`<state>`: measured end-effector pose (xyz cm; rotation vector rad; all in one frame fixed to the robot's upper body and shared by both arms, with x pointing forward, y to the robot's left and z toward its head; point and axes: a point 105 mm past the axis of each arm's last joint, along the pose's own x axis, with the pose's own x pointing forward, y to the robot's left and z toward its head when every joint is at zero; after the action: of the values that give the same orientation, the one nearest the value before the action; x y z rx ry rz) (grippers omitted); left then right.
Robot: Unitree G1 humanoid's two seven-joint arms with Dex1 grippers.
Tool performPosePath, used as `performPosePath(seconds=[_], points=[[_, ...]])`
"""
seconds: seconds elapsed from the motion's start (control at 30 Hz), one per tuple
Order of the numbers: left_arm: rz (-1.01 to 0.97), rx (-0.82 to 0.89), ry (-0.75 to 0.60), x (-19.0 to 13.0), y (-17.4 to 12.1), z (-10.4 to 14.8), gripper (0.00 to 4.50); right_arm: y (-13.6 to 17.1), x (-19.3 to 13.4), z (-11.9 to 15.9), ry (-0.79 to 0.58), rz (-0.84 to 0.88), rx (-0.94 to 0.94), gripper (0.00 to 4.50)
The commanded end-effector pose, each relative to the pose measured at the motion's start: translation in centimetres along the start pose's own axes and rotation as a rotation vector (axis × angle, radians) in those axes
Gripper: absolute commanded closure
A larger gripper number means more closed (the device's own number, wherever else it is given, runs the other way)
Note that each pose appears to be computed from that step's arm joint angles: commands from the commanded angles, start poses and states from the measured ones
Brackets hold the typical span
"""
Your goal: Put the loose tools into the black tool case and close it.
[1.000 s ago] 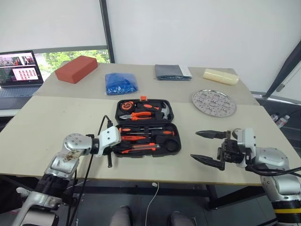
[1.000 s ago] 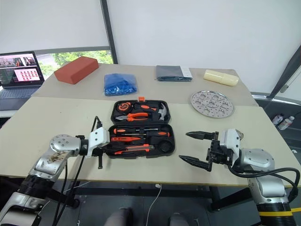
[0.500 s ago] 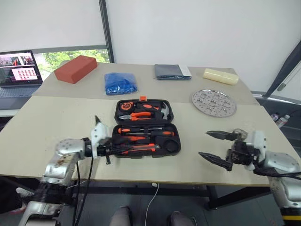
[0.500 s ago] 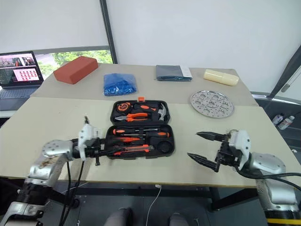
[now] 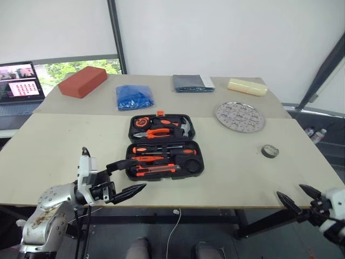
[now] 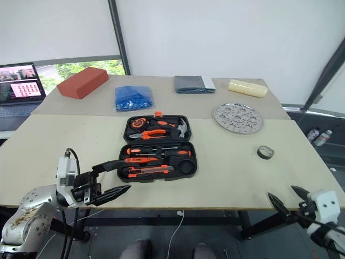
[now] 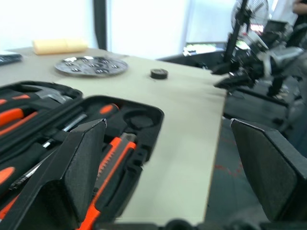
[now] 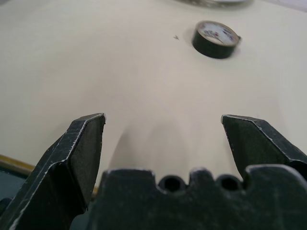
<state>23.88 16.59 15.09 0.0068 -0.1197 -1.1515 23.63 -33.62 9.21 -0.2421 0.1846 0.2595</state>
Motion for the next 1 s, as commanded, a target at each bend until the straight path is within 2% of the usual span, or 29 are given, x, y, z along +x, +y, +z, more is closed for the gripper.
performPosePath(seconds=[0.03, 0.13, 0.23, 0.4, 0.5, 0.63, 0.87, 0.93, 1.0], points=[[-0.056, 0.048, -0.024, 0.9, -0.8, 1.4, 0.06, -1.6, 3.6, 5.2, 0.032, 0.094, -0.136, 0.0], [-0.054, 0.05, -0.042, 1.6, -0.6, 1.6, 0.06, -2.7, 6.6, 5.3, 0.179, 0.165, -0.2, 0.0], [-0.066, 0.062, -0.033, 2.0, -0.8, 1.4, 0.06, -4.0, 9.1, 5.4, 0.273, 0.157, -0.208, 0.0], [-0.069, 0.082, -0.018, 2.1, -1.0, 1.3, 0.06, -4.7, 11.7, 4.9, 0.42, 0.16, -0.225, 0.0], [-0.068, 0.095, -0.011, 2.1, -1.1, 1.3, 0.0, -4.7, 12.4, 4.5, 0.497, 0.169, -0.204, 0.73], [-0.051, 0.122, -0.014, 1.8, -0.9, 1.8, 0.0, -4.4, 13.5, 5.2, 0.5, 0.182, -0.226, 2.17], [-0.062, 0.125, -0.009, 1.5, -1.4, 1.9, 0.0, -3.9, 14.1, 7.3, 0.393, 0.243, -0.216, 4.41], [-0.048, 0.128, -0.008, 1.4, -1.3, 1.9, 0.0, -2.0, 14.3, 9.3, 0.284, 0.382, -0.19, 4.41], [-0.03, 0.13, -0.006, 1.0, -1.2, 2.0, 0.0, 1.1, 13.9, 12.2, 0.163, 0.613, -0.174, 4.41]])
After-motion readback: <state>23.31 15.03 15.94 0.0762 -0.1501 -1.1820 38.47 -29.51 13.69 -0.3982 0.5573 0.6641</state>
